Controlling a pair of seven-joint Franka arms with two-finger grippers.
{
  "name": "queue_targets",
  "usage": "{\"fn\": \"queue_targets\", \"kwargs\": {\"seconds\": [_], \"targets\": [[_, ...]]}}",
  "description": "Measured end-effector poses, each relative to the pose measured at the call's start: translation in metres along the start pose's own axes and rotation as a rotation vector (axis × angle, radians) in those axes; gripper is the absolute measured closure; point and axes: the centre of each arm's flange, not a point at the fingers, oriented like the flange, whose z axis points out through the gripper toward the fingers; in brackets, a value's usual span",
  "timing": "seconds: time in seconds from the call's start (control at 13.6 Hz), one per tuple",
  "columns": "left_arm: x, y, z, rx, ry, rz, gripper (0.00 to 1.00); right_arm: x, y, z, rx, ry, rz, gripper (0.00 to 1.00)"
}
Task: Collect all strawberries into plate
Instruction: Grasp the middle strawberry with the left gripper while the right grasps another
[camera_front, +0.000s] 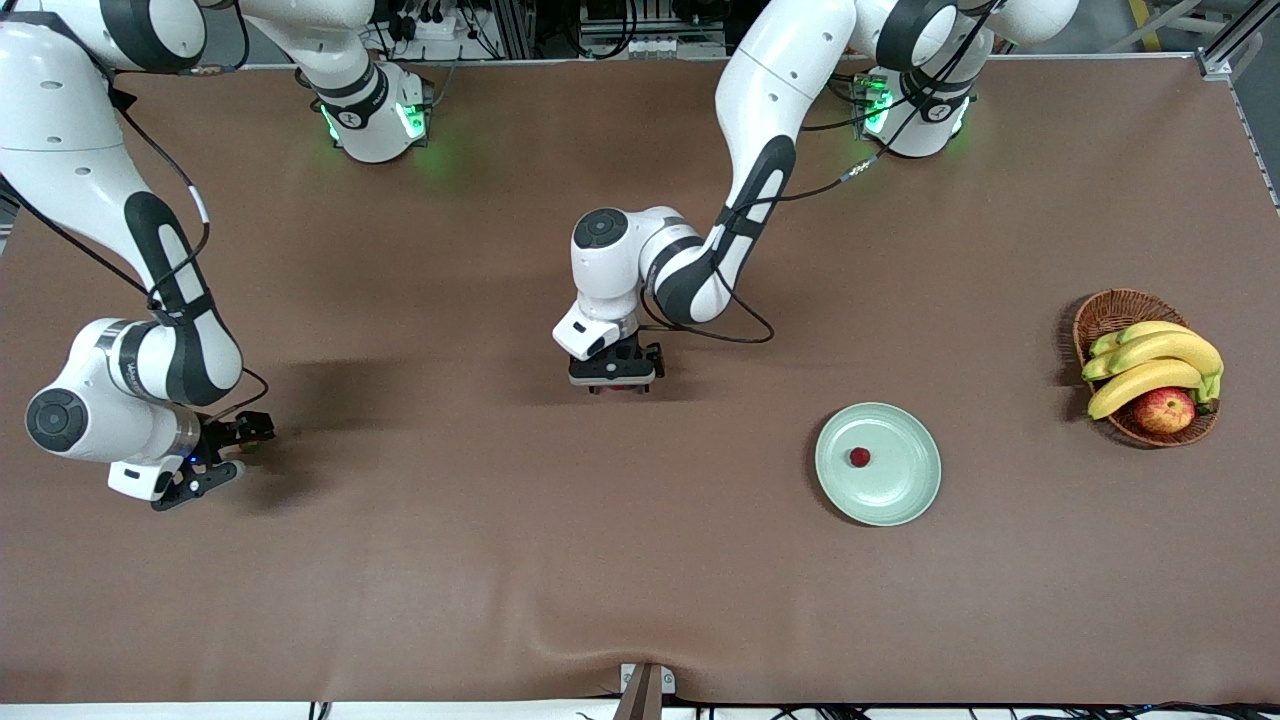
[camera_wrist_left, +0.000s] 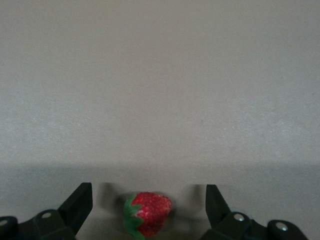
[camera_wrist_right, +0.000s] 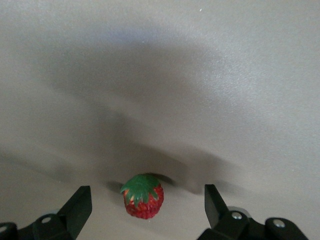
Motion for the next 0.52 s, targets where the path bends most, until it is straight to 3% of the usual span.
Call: {"fn": "queue_targets", "kwargs": {"seconds": [0.07, 0.15, 0.29, 0.37, 0.52], "targets": [[-0.0010, 0.0007, -0.0003, 0.000, 0.000, 0.002, 0.00, -0.0005, -0.0005, 0.0010, 0.001, -0.002, 0.000, 0.02], [-0.0014, 0.0011, -0.0004, 0.000, 0.000, 0.002, 0.08, -0.0007, -0.0007, 0.0014, 0.002, -0.003, 0.000, 0.02], [-0.0012, 0.0009, -0.0005, 0.004, -0.002, 0.000, 0.31, -0.0008, -0.0009, 0.0017, 0.003, -0.003, -0.001, 0.19], [-0.0008, 0.0008, -0.0009, 0.009, -0.004, -0.006, 0.41, -0.0007, -0.0012, 0.0018, 0.004, -0.004, -0.001, 0.19], [0.0008, 0.0019, -0.0037, 0.009, -0.003, -0.023, 0.62, -0.0003, -0.0032, 0.0024, 0.009, -0.010, -0.005, 0.34]]}}
